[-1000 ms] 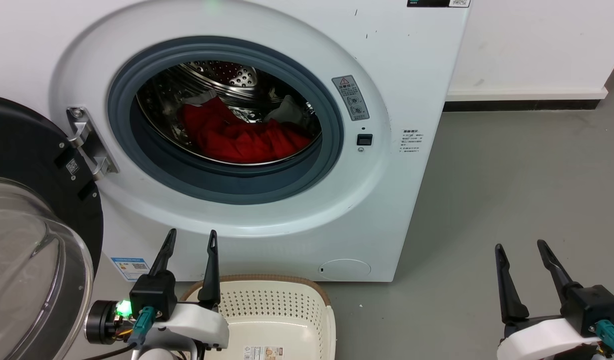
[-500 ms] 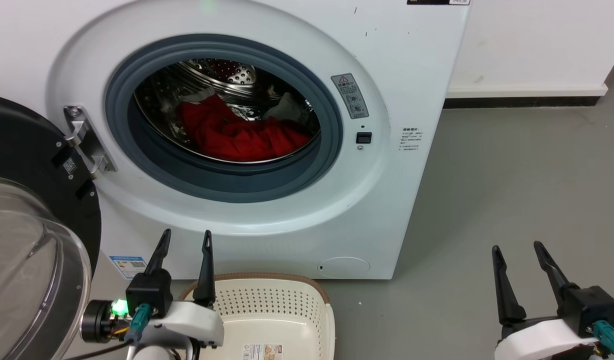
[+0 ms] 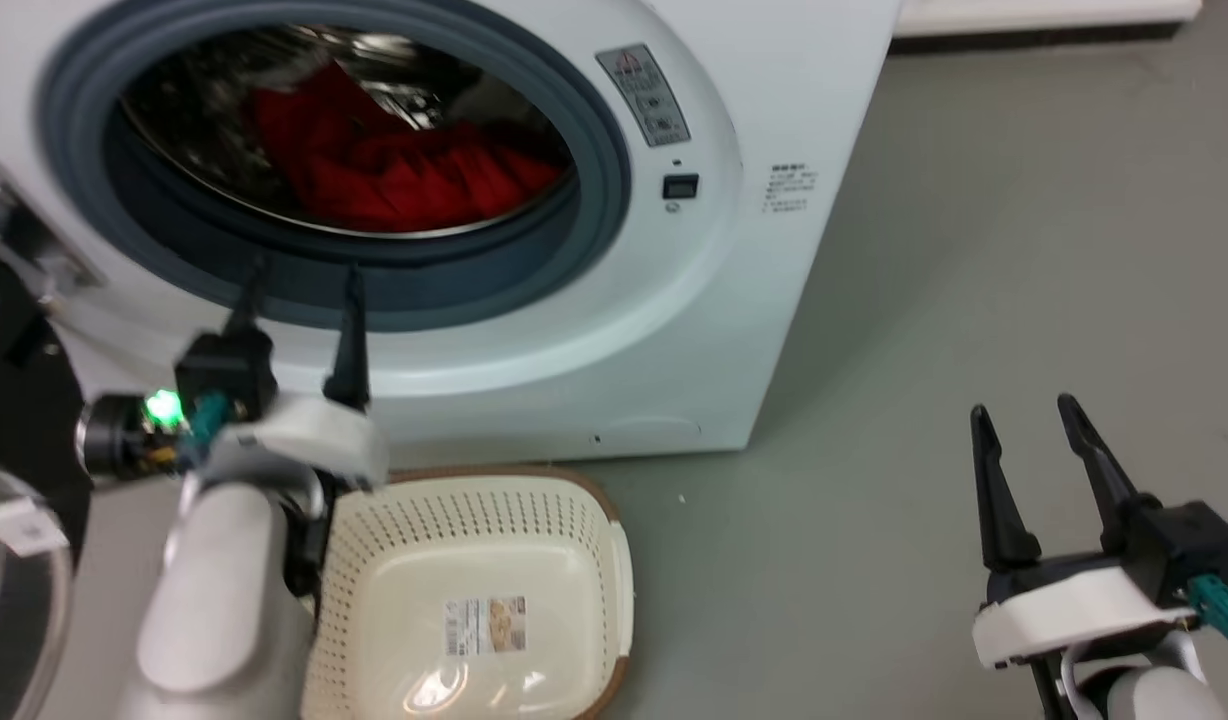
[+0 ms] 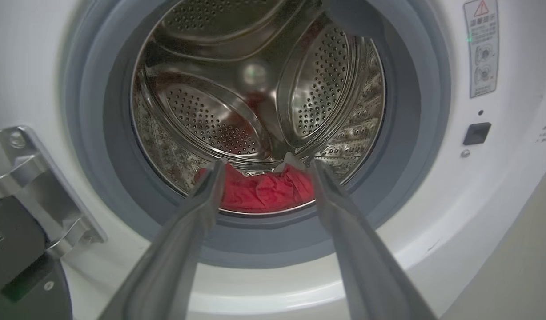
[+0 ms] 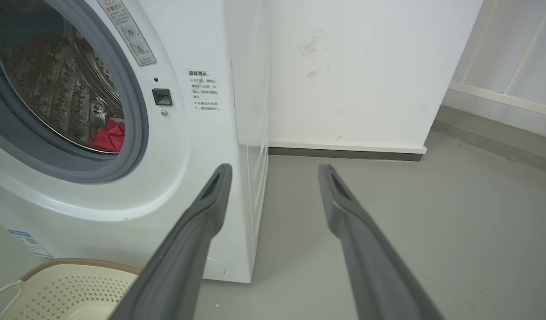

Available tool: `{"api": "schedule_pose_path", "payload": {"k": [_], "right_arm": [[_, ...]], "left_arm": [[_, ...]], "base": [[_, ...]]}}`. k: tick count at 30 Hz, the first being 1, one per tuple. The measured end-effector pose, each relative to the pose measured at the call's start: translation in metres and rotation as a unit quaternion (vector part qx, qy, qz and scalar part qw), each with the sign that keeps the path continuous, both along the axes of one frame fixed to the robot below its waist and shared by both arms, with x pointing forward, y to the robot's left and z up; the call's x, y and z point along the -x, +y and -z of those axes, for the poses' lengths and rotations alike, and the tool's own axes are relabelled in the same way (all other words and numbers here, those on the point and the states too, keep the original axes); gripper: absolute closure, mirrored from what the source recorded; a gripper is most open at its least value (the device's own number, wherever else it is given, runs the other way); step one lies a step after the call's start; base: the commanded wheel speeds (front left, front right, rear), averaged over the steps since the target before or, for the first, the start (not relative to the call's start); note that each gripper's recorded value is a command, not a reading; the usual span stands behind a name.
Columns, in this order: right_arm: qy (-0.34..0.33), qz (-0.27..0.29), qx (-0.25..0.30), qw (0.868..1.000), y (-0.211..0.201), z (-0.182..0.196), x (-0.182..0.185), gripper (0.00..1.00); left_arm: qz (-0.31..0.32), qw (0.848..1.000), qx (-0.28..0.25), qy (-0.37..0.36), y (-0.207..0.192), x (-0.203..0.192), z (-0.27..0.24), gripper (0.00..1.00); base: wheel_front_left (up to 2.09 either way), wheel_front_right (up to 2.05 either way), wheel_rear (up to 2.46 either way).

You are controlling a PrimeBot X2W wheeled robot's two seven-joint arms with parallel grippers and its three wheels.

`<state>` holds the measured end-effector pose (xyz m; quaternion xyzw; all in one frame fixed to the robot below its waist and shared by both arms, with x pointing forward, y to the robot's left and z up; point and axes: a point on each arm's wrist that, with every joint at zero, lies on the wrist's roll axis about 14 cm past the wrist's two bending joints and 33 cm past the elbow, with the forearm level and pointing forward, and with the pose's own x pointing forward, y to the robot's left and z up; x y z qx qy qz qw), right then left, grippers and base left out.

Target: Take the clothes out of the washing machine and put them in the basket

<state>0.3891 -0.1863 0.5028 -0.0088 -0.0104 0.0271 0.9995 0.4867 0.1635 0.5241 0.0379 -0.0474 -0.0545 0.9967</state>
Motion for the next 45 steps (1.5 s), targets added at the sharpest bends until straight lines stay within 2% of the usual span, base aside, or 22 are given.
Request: {"api": "schedule_pose_path", "payload": {"k": [13,27,36,45], "right_arm": [[0.056,0.028,-0.019,0.998,-0.020,0.061,-0.035,0.00],[0.117,0.070,-0.023,0.990,-0.048,0.106,-0.029,0.00],[0.148,0.083,-0.025,0.985,-0.055,0.127,-0.024,0.00],[0.161,0.087,-0.028,0.983,-0.057,0.134,-0.021,0.00]], "left_arm": [[0.031,0.994,-0.066,0.084,-0.005,-0.129,0.047,0.00],[0.047,0.980,-0.097,0.168,-0.019,-0.224,0.099,0.00],[0.049,0.964,-0.124,0.232,-0.026,-0.259,0.136,0.00],[0.030,0.930,-0.157,0.332,-0.014,-0.264,0.182,0.00]], "base": [[0.00,0.00,0.00],[0.00,0.00,0.00],[0.00,0.00,0.00],[0.00,0.00,0.00]]}}
